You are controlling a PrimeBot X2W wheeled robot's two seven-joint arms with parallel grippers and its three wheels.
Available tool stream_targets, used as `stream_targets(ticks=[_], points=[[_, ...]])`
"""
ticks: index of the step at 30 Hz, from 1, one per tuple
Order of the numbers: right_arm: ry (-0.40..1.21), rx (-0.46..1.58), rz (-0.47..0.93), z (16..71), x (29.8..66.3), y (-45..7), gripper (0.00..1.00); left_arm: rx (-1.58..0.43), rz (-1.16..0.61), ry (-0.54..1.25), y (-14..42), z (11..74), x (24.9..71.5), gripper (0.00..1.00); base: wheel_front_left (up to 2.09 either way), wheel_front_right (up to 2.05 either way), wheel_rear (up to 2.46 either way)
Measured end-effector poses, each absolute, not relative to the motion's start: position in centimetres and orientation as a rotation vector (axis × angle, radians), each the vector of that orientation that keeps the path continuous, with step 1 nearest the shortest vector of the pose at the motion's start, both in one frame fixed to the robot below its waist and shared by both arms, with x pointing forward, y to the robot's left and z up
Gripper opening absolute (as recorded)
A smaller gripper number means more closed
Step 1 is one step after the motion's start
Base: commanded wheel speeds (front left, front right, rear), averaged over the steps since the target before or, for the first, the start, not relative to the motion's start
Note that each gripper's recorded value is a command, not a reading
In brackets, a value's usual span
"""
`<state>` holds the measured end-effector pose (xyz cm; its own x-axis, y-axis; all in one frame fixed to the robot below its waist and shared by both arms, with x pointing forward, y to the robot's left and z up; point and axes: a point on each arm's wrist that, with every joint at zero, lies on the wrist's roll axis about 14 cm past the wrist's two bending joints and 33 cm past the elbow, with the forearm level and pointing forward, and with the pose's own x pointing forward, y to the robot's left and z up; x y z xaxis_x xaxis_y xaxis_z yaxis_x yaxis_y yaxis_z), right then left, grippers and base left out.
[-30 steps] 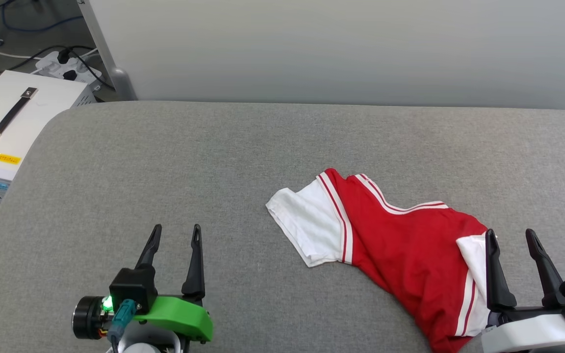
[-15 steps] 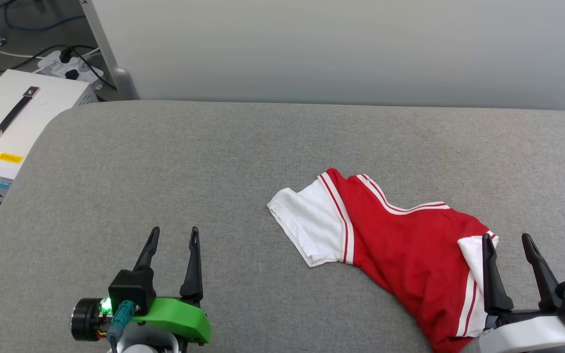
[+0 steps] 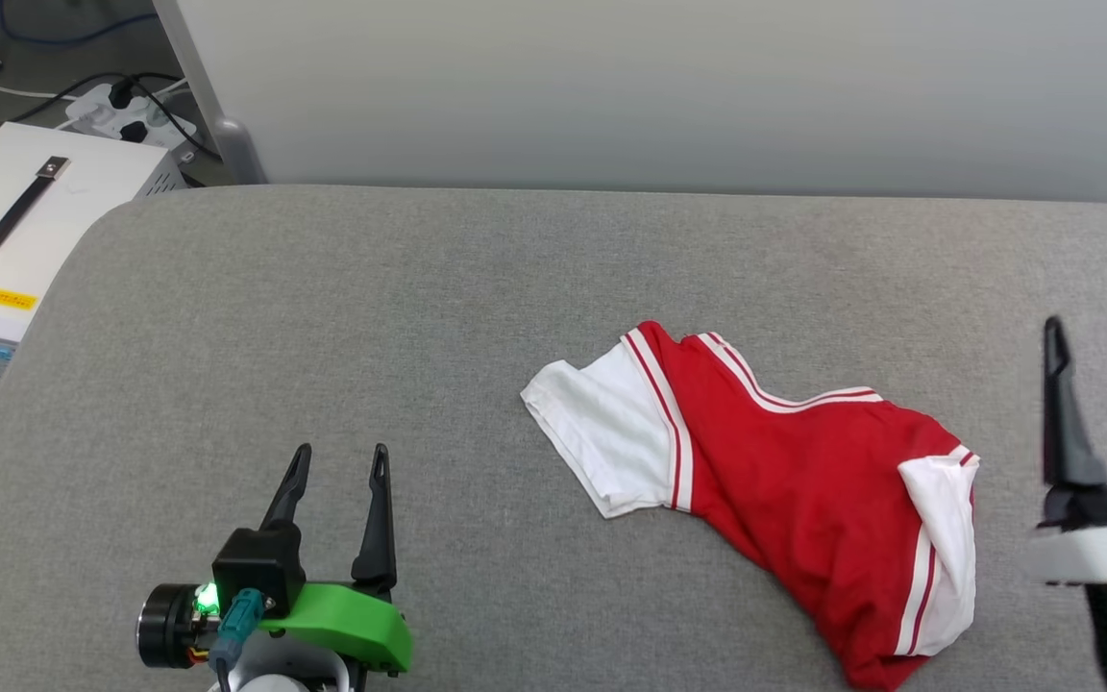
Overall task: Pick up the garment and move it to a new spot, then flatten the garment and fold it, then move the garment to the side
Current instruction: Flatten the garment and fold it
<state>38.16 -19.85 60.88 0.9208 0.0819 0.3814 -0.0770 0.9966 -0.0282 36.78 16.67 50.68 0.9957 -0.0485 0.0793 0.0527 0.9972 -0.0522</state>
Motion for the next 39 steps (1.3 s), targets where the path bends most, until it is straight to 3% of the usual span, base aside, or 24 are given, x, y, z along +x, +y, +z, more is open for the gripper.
stream_targets(ticks=[3, 7, 13, 21, 35, 39], points=[[-0.415, -0.060, 0.110, 62.0, 38.6, -20.6, 1.00, -0.056, -0.054, -0.074, 16.6, 50.6, 36.9, 1.00, 0.00, 0.00, 0.00], [-0.291, -0.116, 0.190, 60.2, 39.4, -21.1, 1.00, -0.056, -0.056, -0.071, 16.5, 50.5, 37.1, 1.00, 0.00, 0.00, 0.00], [0.022, -0.130, 0.324, 57.0, 39.9, -20.1, 1.00, -0.058, -0.067, -0.063, 16.1, 50.2, 37.4, 1.00, 0.00, 0.00, 0.00], [0.511, -0.144, 0.438, 49.6, 37.5, -19.3, 1.00, -0.062, -0.085, -0.039, 15.4, 49.3, 38.0, 1.00, 0.00, 0.00, 0.00], [1.034, -0.105, 0.460, 37.3, 32.9, -19.6, 1.00, -0.071, -0.083, 0.005, 15.3, 47.7, 39.8, 1.00, 0.00, 0.00, 0.00], [1.085, -0.116, 0.471, 35.4, 32.3, -19.5, 1.00, -0.069, -0.069, 0.024, 15.8, 47.0, 40.0, 1.00, 0.00, 0.00, 0.00]])
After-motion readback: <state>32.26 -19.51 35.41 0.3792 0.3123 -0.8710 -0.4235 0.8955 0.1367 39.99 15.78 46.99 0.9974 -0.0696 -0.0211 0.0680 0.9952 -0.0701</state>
